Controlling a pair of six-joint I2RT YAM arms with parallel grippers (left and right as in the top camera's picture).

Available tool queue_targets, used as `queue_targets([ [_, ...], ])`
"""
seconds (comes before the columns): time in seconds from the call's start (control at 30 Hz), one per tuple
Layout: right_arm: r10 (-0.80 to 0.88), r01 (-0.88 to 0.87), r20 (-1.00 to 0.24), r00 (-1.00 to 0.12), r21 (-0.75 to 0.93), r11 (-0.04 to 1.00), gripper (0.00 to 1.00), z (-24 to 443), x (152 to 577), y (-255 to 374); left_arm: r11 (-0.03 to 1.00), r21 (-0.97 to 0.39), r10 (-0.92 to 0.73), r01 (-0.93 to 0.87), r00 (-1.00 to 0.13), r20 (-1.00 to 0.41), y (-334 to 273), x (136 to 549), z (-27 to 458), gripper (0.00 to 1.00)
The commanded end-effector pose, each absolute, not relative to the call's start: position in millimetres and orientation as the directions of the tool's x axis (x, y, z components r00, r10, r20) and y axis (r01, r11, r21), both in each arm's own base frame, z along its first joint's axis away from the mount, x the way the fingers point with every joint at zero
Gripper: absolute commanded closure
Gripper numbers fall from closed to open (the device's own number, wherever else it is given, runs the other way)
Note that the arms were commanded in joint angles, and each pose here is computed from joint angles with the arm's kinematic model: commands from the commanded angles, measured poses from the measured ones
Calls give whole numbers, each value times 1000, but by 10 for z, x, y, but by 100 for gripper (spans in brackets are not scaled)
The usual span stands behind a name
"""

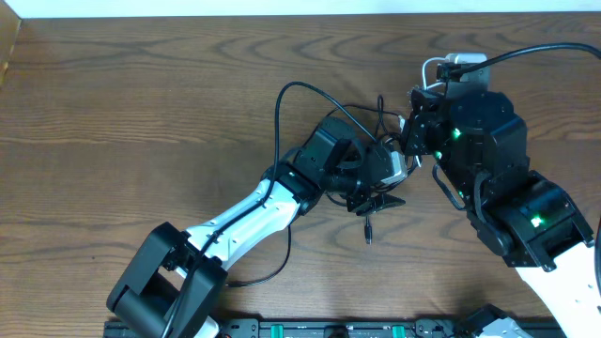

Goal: Untangle cables

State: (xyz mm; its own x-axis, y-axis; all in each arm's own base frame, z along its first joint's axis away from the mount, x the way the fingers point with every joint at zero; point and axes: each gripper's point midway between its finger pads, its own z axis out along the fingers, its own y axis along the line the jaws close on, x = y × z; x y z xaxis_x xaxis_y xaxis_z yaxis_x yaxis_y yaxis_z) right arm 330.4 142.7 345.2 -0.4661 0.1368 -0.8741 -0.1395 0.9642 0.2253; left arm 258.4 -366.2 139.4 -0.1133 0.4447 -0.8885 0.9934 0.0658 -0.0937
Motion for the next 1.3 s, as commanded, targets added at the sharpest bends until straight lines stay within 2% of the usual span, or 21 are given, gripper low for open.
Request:
queue_targets([
  [0.0, 138, -154, -892, -430, 223, 962, 99, 3619, 3261, 1390, 119, -64, 458, 991, -112, -882, -3640, 2687, 1382, 30],
  [0.1, 138, -155, -892, -430, 224, 962, 99, 3622, 3255, 1388, 159, -51, 481, 986, -123, -868, -3618, 2766, 1289, 30],
  [0.27, 139, -155, -893, -429, 224, 962, 99, 3635, 3230, 1374, 160, -61, 488, 985, -133, -862, -3649, 2802, 1143, 30],
  [0.5, 136, -153, -890, -434, 221, 963, 99, 3625, 3207, 1360, 202, -112, 440, 973, -192, -877, -3724, 2893, 1139, 31],
  [0.6, 135, -153, -890, -435, 221, 963, 99, 3627, 3200, 1355, 202, -109, 439, 973, -190, -878, -3726, 2895, 1141, 41],
  [0.73, 135, -153, -889, -437, 221, 963, 99, 3623, 3190, 1351, 214, -109, 448, 971, -197, -872, -3719, 2917, 1085, 63],
  [0.83, 132, -151, -887, -442, 219, 964, 99, 3617, 3164, 1335, 274, -88, 477, 958, -215, -852, -3672, 3022, 948, 89],
  [0.9, 129, -150, -886, -445, 216, 965, 99, 3612, 3142, 1321, 292, -88, 487, 952, -228, -843, -3645, 3061, 871, 93],
  [1.13, 135, -137, -892, -432, 213, 967, 99, 3668, 3068, 1243, 336, -90, 478, 938, -252, -842, -3501, 3224, 857, 93],
  [1.23, 137, -124, -895, -425, 207, 970, 99, 3685, 3044, 1195, 386, -84, 451, 919, -268, -851, -3330, 3406, 957, 93],
  [1.27, 129, -107, -896, -424, 191, 976, 99, 3674, 3037, 1151, 434, -91, 421, 896, -291, -859, -3178, 3552, 1048, 93],
])
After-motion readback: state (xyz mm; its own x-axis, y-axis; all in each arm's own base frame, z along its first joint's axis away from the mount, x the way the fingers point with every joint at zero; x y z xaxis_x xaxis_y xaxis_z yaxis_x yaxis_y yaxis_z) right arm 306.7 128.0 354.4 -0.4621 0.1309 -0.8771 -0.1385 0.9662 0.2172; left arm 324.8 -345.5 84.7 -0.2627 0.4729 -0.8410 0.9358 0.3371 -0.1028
